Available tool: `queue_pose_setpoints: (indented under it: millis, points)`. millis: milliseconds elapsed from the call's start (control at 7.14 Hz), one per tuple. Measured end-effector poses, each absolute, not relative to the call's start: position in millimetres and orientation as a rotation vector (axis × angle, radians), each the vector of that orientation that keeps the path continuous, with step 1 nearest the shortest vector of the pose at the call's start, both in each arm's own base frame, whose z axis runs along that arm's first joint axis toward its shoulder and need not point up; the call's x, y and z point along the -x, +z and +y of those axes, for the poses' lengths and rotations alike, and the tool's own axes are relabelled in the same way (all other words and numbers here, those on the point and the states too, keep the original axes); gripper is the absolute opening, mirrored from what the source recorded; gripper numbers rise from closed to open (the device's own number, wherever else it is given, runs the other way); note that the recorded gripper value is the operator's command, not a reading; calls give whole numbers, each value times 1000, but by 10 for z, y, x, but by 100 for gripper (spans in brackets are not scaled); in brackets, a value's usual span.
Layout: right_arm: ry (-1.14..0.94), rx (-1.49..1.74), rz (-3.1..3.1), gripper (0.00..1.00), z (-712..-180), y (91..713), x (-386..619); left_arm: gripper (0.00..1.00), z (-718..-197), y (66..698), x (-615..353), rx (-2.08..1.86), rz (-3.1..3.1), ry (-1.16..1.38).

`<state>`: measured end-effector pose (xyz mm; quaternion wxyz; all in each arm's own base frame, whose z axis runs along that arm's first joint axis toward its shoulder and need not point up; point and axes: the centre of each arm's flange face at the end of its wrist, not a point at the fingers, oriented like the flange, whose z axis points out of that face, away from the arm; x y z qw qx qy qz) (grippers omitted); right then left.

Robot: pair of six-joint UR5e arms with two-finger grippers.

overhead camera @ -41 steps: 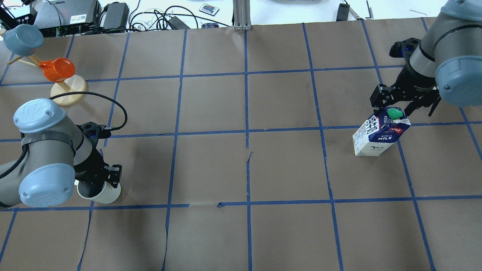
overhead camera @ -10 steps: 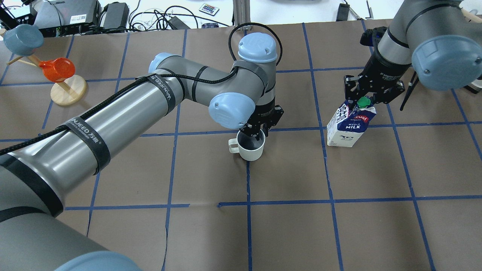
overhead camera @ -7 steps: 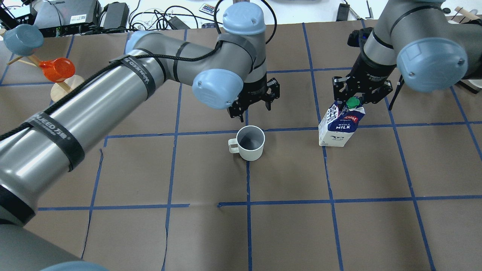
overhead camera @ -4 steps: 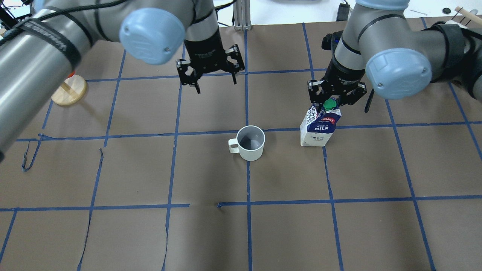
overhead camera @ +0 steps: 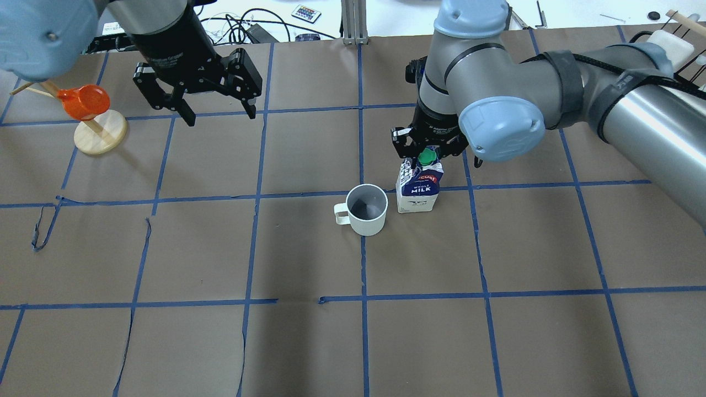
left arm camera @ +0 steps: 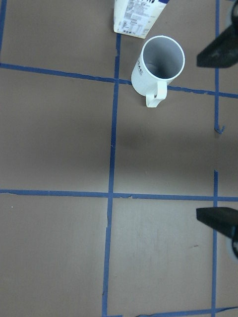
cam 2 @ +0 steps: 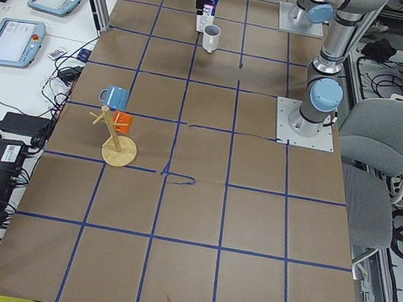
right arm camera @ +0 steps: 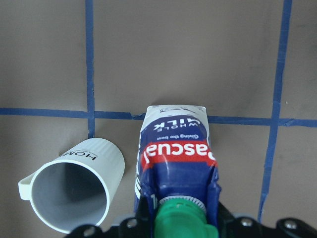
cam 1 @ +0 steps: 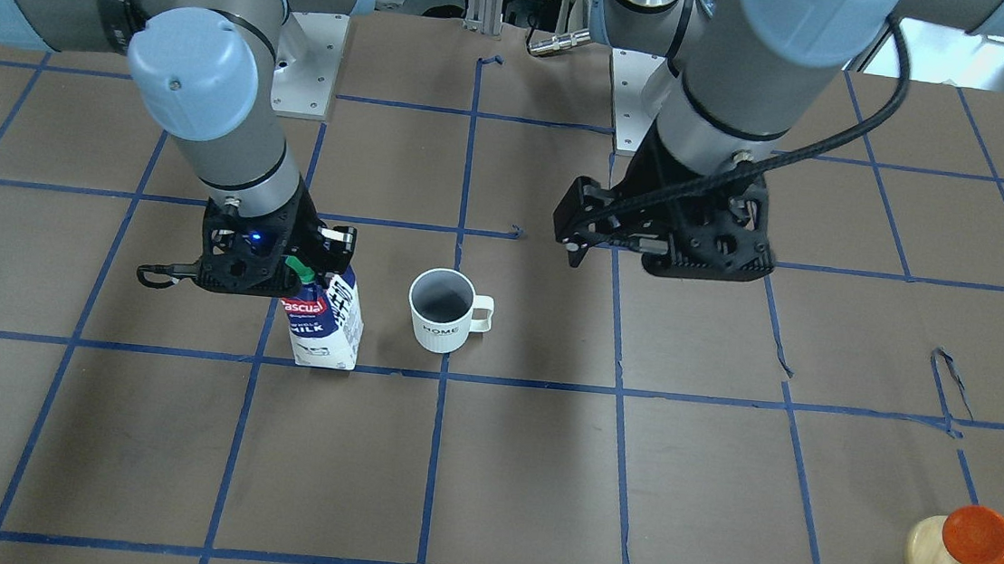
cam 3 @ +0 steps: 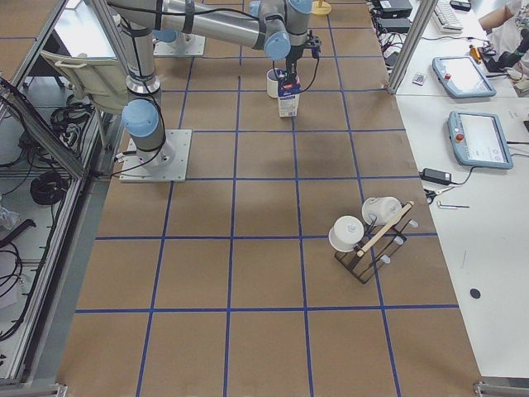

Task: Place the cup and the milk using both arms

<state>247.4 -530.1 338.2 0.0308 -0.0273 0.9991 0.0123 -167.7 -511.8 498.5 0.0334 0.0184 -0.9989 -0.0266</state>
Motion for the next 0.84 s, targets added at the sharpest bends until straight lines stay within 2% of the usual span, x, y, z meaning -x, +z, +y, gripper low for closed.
queue_pose_setpoints:
  millis: [420,560,700,840]
  points:
    - [56,143,3100,20,-5182,3369,-2688,100,-4856,4805,1486,-58,-3078,33]
    - [64,136,3109,30,-5156,3367,-2712,100,-4923,4863,1437,-73,-3077,73]
    - [67,111,3109,92,-5142,3362,-2734,100,-5012,4927,1407,-77,-3082,80]
    - [63,88,3107,100,-5143,3359,-2751,100,-5070,4967,1383,-75,-3096,52]
